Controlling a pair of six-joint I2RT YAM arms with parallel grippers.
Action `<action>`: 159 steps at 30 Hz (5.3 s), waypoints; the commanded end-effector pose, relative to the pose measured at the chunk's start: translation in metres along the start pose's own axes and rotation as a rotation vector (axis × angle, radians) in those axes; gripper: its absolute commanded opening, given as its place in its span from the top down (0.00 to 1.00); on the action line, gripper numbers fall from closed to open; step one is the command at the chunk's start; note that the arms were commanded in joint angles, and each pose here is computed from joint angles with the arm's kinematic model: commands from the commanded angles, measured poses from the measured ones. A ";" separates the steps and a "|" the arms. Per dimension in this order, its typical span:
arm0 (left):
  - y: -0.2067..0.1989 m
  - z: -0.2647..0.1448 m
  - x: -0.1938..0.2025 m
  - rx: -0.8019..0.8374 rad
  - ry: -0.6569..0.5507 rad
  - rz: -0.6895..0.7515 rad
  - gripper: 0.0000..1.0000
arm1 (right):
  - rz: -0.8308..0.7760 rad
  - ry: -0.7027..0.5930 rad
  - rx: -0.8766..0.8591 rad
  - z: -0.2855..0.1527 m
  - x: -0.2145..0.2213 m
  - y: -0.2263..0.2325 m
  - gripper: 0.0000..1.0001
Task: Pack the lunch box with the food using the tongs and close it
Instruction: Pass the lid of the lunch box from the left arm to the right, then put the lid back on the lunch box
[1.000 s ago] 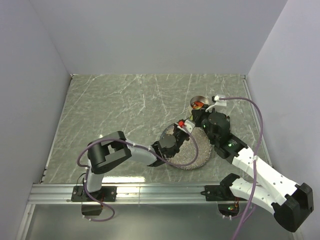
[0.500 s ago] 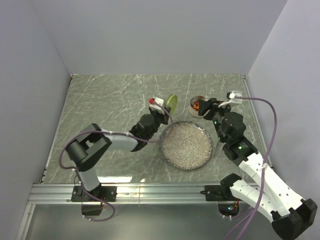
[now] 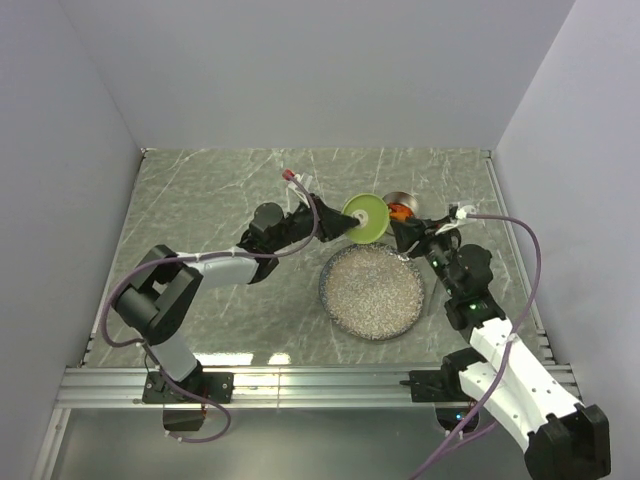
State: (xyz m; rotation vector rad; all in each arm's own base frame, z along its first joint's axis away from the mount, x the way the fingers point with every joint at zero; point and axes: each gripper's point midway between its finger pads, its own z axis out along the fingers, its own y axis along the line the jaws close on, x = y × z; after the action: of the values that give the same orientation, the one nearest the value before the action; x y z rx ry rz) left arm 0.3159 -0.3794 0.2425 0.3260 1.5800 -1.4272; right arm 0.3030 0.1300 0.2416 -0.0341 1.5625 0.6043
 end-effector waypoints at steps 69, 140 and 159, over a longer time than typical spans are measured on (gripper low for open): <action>0.111 0.116 0.009 -0.109 0.119 0.000 0.25 | 0.207 0.199 0.370 0.103 0.031 -0.185 1.00; 0.106 0.123 0.022 -0.139 0.147 0.054 0.24 | 0.042 0.473 0.591 0.083 0.068 -0.181 0.61; 0.108 0.112 0.017 -0.182 0.104 0.057 0.24 | 0.037 0.367 0.300 0.093 0.040 -0.118 0.72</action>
State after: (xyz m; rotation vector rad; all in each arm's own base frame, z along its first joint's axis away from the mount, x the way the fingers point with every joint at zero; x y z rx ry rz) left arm 0.4394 -0.4532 0.1275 0.3264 1.8780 -1.2166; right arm 0.4176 0.0626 0.1586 0.1849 2.0164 0.3355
